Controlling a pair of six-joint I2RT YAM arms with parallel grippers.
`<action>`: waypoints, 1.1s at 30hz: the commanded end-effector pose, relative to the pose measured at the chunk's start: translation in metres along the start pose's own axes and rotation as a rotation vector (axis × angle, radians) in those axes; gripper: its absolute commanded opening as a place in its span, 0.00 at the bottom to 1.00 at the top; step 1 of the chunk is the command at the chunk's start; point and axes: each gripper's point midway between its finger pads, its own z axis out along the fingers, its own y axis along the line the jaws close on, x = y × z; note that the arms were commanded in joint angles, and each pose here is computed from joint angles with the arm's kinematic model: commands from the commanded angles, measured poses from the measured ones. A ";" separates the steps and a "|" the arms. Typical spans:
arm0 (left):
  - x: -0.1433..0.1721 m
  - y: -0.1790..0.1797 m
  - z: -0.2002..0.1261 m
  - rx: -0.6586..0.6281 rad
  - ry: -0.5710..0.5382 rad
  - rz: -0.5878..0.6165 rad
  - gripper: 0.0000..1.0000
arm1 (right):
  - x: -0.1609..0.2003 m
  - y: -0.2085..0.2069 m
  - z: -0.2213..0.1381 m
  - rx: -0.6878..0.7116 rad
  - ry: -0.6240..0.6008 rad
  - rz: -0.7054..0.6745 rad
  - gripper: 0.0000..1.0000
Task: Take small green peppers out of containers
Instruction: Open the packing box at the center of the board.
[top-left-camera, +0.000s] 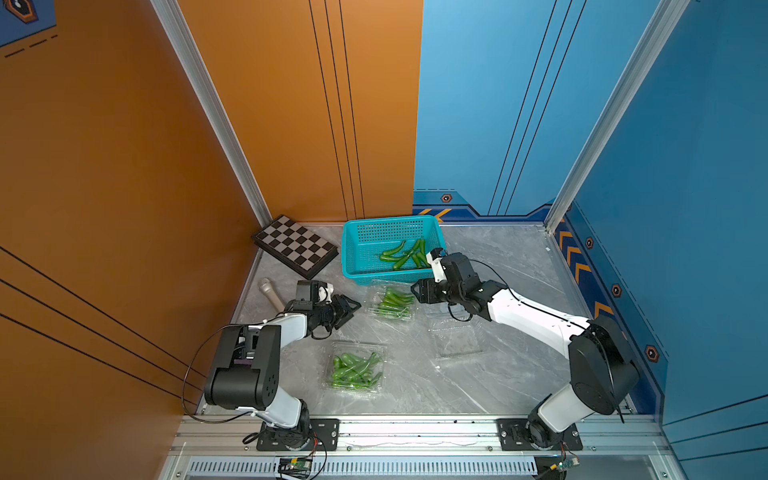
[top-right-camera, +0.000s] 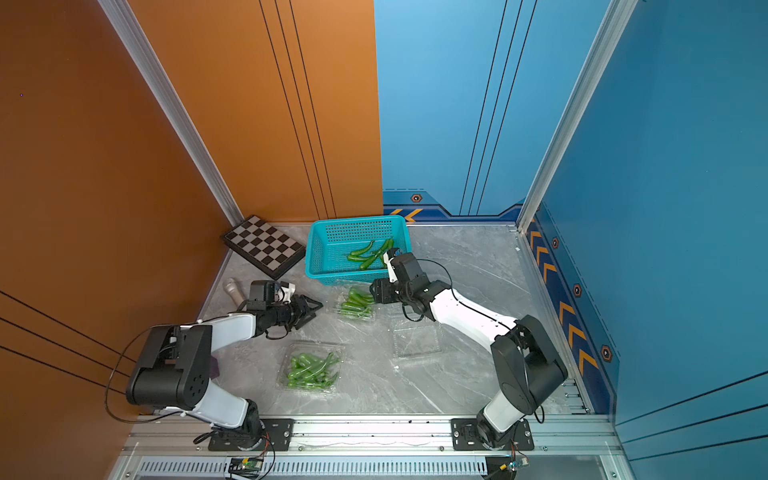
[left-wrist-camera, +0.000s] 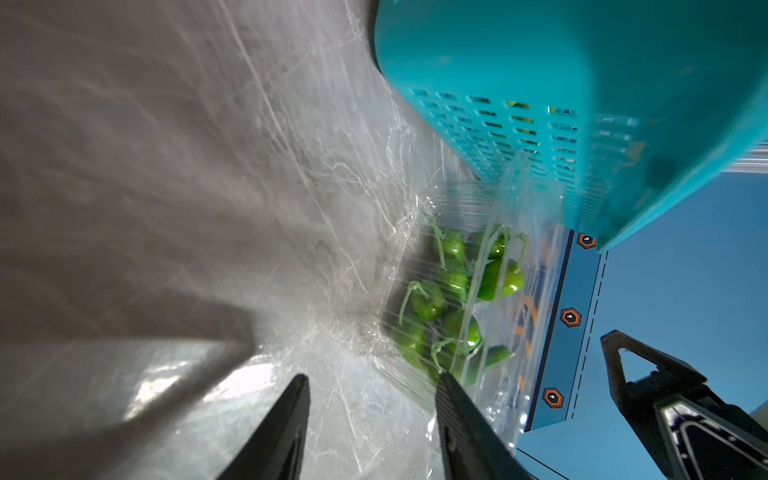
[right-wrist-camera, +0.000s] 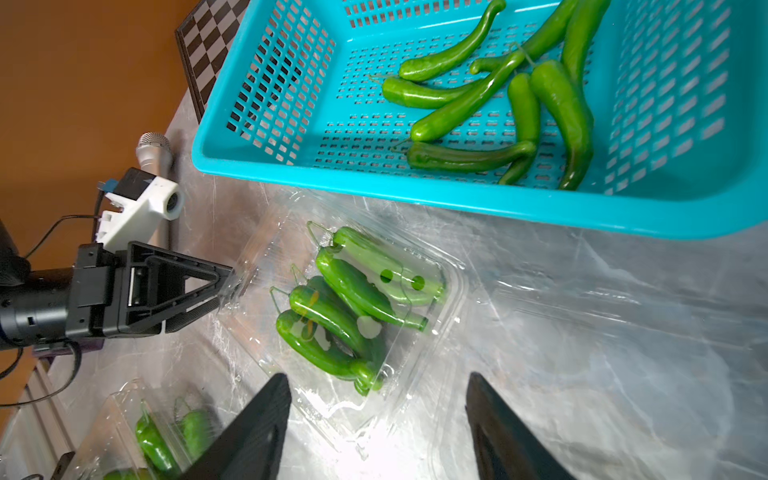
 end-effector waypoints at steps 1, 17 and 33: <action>0.002 -0.007 0.004 0.023 0.028 0.034 0.51 | 0.009 0.001 0.010 -0.037 0.027 0.059 0.69; 0.007 -0.021 0.003 0.059 0.044 0.051 0.52 | 0.017 -0.005 0.025 -0.056 0.059 0.111 0.69; 0.009 -0.031 0.019 0.074 0.073 0.089 0.52 | 0.027 0.003 0.043 -0.102 0.108 0.112 0.68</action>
